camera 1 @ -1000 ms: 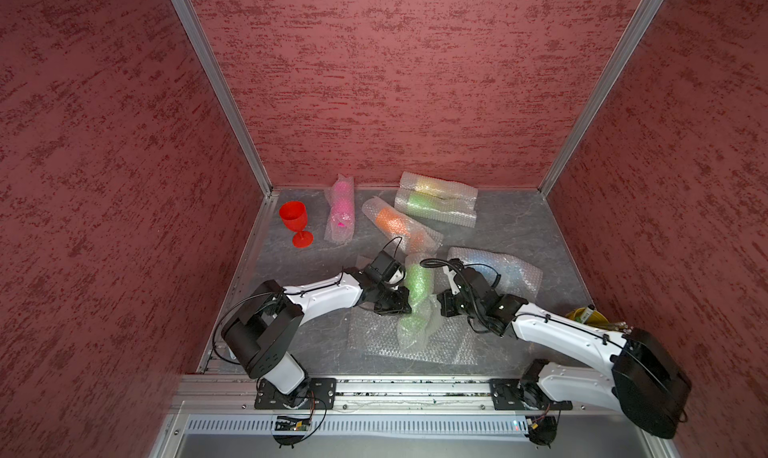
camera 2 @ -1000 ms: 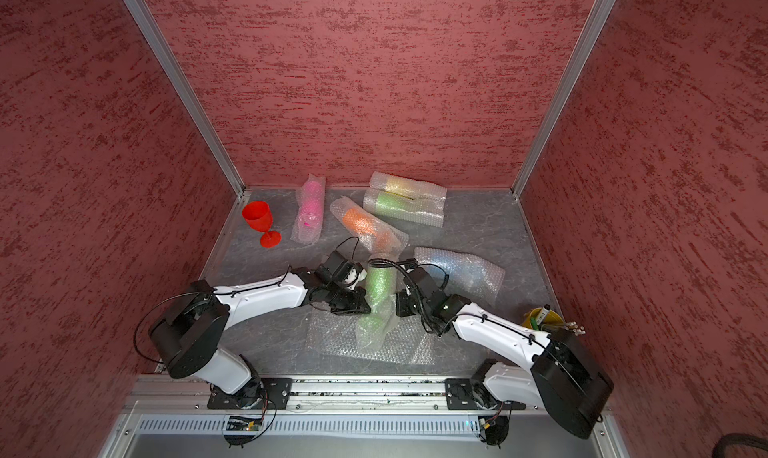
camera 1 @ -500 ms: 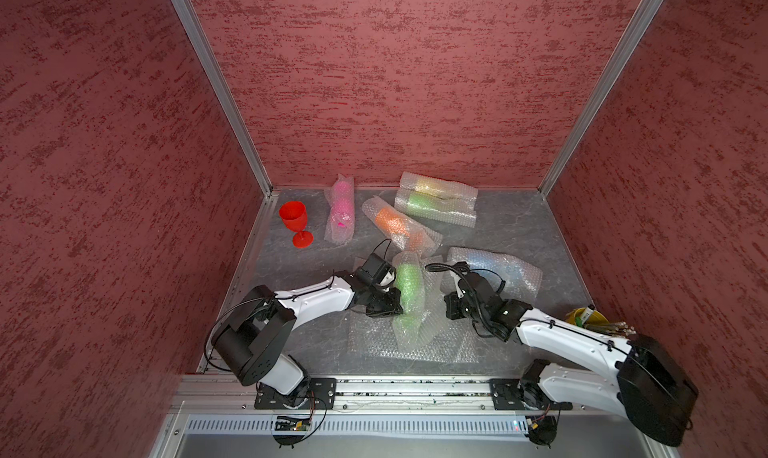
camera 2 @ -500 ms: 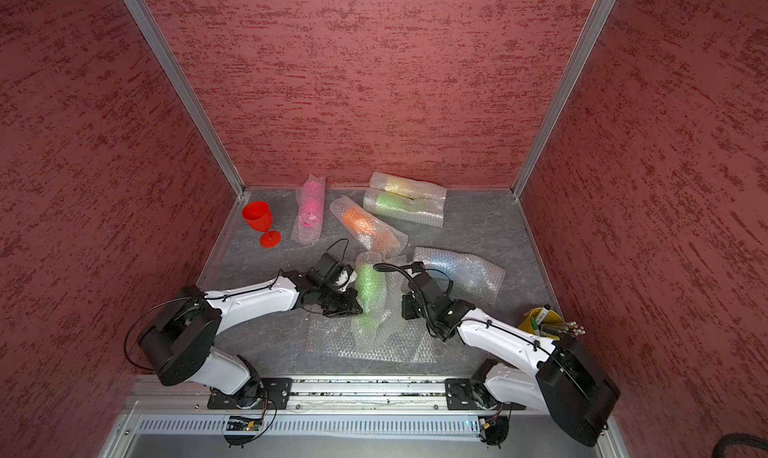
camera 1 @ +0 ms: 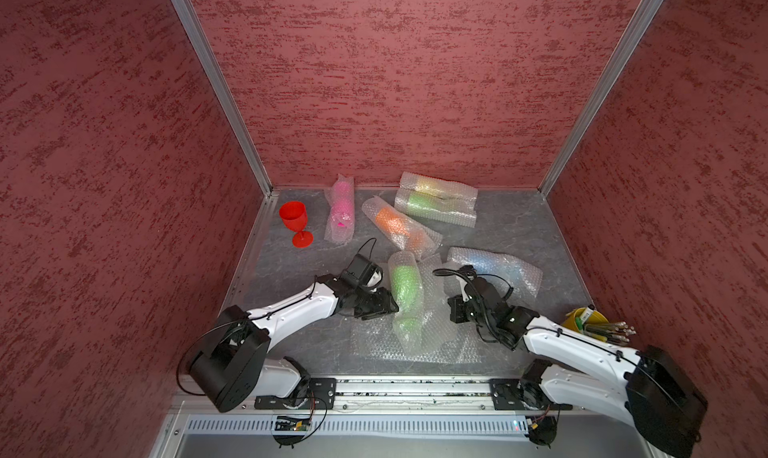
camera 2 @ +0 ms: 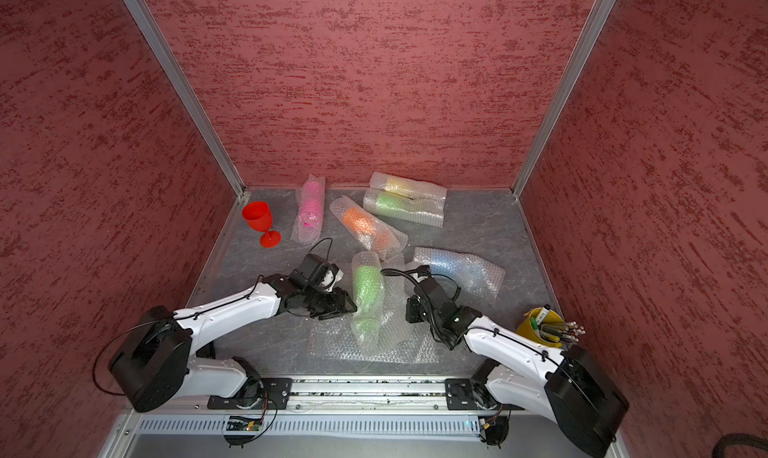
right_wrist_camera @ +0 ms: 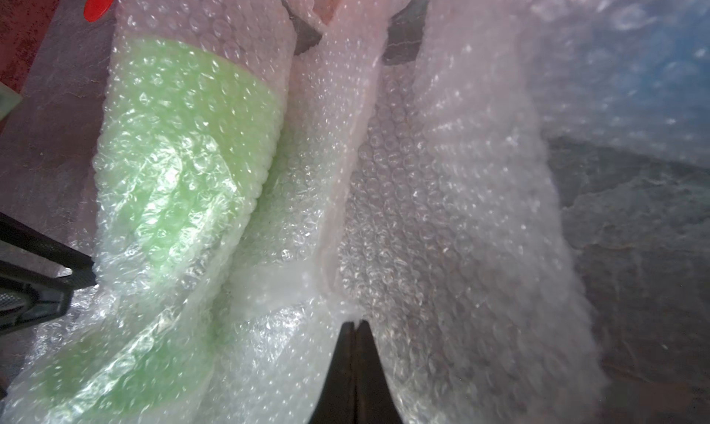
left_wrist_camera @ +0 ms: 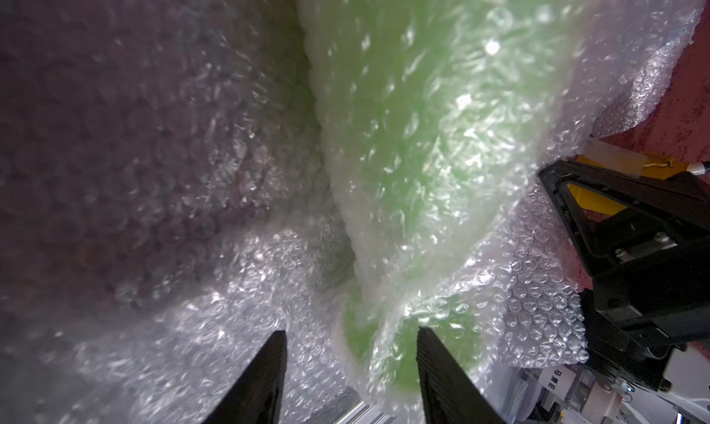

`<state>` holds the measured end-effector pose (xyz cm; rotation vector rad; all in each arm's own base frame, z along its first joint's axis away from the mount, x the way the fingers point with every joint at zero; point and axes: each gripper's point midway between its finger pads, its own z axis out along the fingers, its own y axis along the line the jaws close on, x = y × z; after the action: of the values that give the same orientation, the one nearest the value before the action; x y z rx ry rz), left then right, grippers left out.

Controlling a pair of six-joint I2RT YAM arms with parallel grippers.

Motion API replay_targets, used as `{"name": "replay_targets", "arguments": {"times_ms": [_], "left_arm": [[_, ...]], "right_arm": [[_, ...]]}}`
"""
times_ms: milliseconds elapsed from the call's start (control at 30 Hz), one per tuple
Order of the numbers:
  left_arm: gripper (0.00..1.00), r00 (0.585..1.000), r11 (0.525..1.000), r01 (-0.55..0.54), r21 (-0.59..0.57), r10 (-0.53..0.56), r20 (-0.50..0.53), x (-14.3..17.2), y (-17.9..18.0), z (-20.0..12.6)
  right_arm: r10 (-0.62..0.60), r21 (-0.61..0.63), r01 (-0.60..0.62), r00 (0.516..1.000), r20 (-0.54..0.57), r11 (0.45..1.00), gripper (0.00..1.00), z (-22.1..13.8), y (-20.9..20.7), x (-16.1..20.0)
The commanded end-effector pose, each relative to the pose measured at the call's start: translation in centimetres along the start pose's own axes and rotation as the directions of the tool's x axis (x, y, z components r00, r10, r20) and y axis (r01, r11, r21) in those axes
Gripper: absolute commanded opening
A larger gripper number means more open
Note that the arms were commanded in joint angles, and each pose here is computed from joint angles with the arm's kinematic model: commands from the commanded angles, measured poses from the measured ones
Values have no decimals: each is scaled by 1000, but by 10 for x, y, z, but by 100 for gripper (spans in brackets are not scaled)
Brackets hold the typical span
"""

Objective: Unpack wine glasses from bubble wrap
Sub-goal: Unwrap the bubble wrap.

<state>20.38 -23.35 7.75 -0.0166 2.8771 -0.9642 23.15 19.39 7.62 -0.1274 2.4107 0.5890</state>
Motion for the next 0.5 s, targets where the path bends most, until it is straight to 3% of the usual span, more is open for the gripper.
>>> {"name": "replay_targets", "arguments": {"times_ms": [0, 133, 467], "left_arm": [[63, 999, 1000, -6, -17, 6, 43, -4, 4, -21], [71, 997, 998, -69, -6, 69, 46, -5, -17, -35], [87, 986, 979, -168, -116, 166, -27, 6, -47, -11]], "right_arm": [[38, -79, -33, 998, 57, 996, 0, -11, 18, -19], [71, -147, -59, 995, 77, 987, 0, -22, 34, -31], [116, -244, -97, 991, 66, 965, 0, -37, 56, -42]]}}
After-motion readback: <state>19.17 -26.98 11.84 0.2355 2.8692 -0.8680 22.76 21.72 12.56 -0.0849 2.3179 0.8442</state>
